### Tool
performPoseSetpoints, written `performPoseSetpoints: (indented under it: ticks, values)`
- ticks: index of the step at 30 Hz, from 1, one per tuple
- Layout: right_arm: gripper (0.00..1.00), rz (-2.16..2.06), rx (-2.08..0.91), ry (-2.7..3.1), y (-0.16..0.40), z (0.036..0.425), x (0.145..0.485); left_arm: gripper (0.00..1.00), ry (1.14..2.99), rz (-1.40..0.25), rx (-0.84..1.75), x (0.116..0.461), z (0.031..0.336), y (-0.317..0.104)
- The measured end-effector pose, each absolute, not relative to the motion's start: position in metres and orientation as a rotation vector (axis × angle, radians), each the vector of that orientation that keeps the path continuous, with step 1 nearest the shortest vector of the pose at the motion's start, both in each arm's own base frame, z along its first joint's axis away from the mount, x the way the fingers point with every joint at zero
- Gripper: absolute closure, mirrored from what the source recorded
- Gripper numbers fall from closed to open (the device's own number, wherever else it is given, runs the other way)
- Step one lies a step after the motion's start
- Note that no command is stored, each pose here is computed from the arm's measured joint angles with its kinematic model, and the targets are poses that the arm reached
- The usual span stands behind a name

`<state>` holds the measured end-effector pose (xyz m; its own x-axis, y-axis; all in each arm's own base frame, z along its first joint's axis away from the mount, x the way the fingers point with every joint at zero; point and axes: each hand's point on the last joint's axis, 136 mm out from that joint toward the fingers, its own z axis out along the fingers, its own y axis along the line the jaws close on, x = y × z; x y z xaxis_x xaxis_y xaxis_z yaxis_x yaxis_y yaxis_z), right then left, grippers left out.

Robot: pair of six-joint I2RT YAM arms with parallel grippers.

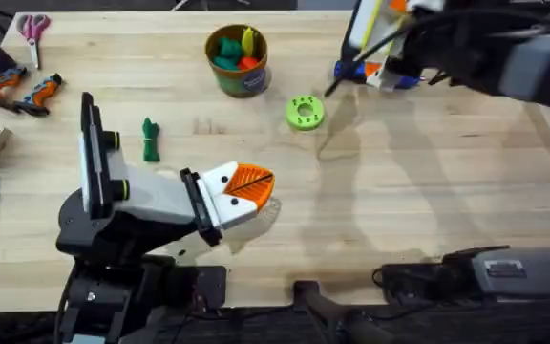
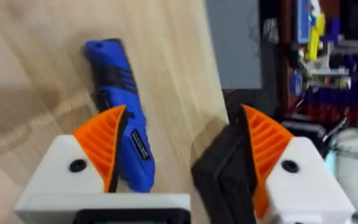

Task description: Pick up the gripper from the table and insert it into the empty holder that is missing its gripper. Then pick up a screw, insert it into the mounting hole, and use the screwdriver to tighten it. Finally, clean up the table by picking up the vegetable and placing it into the bucket.

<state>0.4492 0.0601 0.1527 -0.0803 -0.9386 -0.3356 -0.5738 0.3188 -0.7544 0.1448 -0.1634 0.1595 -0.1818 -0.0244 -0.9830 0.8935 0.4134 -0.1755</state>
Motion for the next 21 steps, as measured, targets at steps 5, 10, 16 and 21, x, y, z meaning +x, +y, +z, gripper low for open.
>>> performPoseSetpoints:
  ticks: [5,10,16,21]
  values:
    - [0.061,-0.468,-1.097,1.806,0.058,0.208,0.428,0.995,1.524,-1.004,0.804,0.145,0.160,-0.163]
    - [0.061,-0.258,-0.681,1.844,0.054,0.269,0.396,0.995,1.524,-1.004,0.804,0.145,0.160,-0.163]
    - [0.061,-0.037,-0.363,1.927,0.050,0.286,0.362,0.995,1.524,-1.004,0.804,0.145,0.160,-0.163]
    - [0.061,0.066,-0.214,1.992,0.047,0.284,0.338,0.941,1.522,-1.001,0.806,0.145,0.160,-0.163]
